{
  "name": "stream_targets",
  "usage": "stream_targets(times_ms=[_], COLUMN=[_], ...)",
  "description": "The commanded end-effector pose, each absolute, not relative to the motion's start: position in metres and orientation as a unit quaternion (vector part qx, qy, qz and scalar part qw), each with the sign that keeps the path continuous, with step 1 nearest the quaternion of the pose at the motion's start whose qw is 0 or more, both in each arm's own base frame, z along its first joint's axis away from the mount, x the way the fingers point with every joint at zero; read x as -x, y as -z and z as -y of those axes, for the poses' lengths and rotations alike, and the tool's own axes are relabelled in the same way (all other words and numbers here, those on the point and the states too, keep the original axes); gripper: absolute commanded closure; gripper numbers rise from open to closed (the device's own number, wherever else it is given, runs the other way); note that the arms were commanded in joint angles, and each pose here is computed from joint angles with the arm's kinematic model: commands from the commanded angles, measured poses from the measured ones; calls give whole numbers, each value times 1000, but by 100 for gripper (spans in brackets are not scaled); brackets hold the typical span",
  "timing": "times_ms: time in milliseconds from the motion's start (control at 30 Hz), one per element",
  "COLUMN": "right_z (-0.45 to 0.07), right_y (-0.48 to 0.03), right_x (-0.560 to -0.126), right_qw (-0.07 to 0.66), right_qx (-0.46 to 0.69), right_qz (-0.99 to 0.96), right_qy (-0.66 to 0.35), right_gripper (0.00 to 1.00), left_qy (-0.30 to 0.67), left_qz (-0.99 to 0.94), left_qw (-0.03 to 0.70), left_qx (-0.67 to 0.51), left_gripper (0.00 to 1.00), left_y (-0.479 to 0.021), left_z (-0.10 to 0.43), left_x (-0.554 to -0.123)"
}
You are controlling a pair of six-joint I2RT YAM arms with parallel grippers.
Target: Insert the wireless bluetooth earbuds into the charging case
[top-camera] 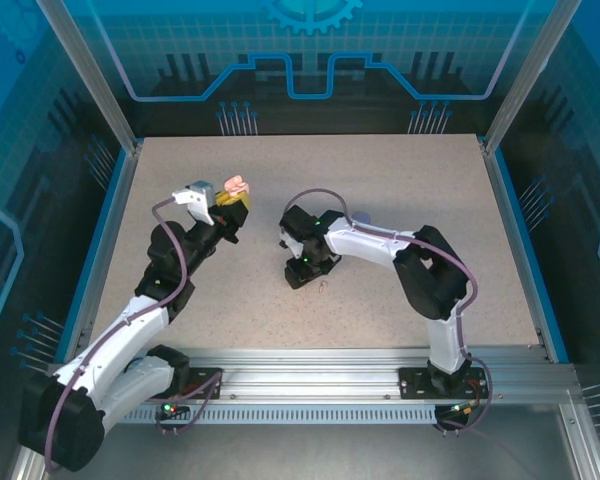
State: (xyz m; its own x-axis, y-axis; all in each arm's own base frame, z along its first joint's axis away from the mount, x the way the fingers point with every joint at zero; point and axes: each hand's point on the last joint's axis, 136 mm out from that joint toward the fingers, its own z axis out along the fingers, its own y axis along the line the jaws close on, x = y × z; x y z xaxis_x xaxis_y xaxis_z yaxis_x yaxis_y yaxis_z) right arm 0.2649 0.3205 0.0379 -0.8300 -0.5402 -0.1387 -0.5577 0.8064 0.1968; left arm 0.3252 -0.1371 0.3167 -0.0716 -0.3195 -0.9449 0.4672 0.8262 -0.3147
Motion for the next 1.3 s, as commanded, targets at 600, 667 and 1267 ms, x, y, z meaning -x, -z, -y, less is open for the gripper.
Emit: stream_targets(times_ms=[600,667,1267], right_z=[-325,-326,-330], right_y=[-16,-14,-10], right_x=[-253,-253,-262], right_qw=[16,16,18], right_qx=[333,334,323], right_qz=[-942,-942,-946], right_qy=[-25,-24,-21], right_gripper=[56,56,63], left_qy=[296,297,300], left_qz=[-647,-648,-652], left_qw=[701,700,695], left_qx=[-48,-47,-49], left_gripper=[100,100,100], left_y=[-342,-342,-338], left_z=[133,133,134], left_x=[-319,-319,-318])
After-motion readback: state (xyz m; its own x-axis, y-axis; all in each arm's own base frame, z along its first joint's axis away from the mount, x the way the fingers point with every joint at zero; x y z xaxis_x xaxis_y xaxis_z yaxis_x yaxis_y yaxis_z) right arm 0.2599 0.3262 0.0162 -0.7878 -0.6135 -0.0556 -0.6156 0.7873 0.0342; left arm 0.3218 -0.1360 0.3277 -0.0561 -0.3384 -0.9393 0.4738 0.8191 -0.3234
